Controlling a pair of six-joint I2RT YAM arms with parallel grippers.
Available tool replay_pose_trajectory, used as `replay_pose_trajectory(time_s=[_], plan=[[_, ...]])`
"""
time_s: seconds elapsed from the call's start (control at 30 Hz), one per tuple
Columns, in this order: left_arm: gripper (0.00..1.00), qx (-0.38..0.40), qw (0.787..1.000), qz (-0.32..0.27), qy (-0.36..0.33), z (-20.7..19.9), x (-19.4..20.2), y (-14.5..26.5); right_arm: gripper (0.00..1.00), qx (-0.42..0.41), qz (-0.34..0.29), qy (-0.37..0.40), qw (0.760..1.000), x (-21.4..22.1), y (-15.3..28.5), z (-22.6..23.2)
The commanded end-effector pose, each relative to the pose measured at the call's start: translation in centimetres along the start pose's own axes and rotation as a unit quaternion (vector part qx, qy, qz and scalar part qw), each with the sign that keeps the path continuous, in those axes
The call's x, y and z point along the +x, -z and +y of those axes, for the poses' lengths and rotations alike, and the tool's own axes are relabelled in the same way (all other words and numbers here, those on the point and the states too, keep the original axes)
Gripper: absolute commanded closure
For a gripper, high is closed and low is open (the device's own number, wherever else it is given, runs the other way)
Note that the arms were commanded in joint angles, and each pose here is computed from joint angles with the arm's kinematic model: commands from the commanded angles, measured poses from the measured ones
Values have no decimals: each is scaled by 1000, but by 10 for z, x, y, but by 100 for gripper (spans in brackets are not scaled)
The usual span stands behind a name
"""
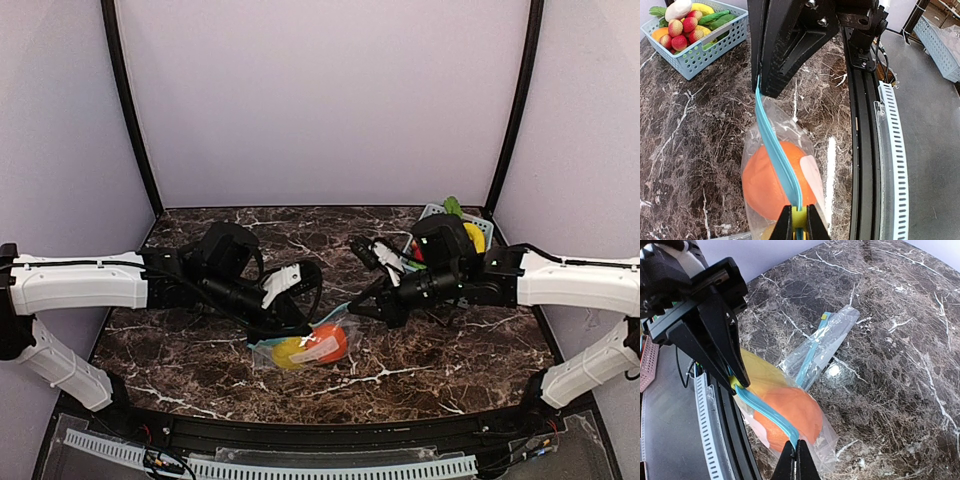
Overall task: Place the food in the zip-top bag and seal the zipper
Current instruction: Unzip the zipper of the food storage bag, then pass from the left arm to the right
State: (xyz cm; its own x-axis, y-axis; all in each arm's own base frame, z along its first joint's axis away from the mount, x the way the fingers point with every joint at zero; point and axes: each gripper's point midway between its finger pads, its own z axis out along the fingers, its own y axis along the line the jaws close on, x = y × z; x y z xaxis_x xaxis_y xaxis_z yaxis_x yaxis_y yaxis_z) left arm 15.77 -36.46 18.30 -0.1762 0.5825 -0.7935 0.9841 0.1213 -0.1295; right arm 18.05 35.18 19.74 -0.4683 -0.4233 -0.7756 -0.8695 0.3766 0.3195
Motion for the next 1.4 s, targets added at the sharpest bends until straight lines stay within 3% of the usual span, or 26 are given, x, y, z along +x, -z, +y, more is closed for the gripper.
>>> replay_pose_trajectory(time_s=[0.0,0.1,0.27,0.33,0.4,0.53,0.83,1.03,1.37], plan=[[98,24,998,34,46,-6,15,-4,100,-32,-35,-17,999,-15,-5,2],[99,36,997,44,54,-8,19,-8,96,-39,-22,-19,999,-4,-19,-1],[99,74,995,43,52,-20,20,-10,50,-95,-45,0,995,-7,-21,15],[99,80,994,44,51,-21,19,-11,38,-110,-47,5,993,-4,-21,19],[99,84,994,47,54,-21,20,-12,30,-129,-46,7,991,-1,-22,25],[99,97,992,51,56,-23,20,-14,23,-152,-33,8,988,9,-28,34],[99,102,991,53,62,-24,21,-15,27,-187,10,8,982,30,-48,50],[99,110,991,47,61,-27,18,-14,41,-181,24,5,983,42,-58,46],[99,111,990,46,75,-25,17,-16,74,-186,29,12,982,42,-63,48]])
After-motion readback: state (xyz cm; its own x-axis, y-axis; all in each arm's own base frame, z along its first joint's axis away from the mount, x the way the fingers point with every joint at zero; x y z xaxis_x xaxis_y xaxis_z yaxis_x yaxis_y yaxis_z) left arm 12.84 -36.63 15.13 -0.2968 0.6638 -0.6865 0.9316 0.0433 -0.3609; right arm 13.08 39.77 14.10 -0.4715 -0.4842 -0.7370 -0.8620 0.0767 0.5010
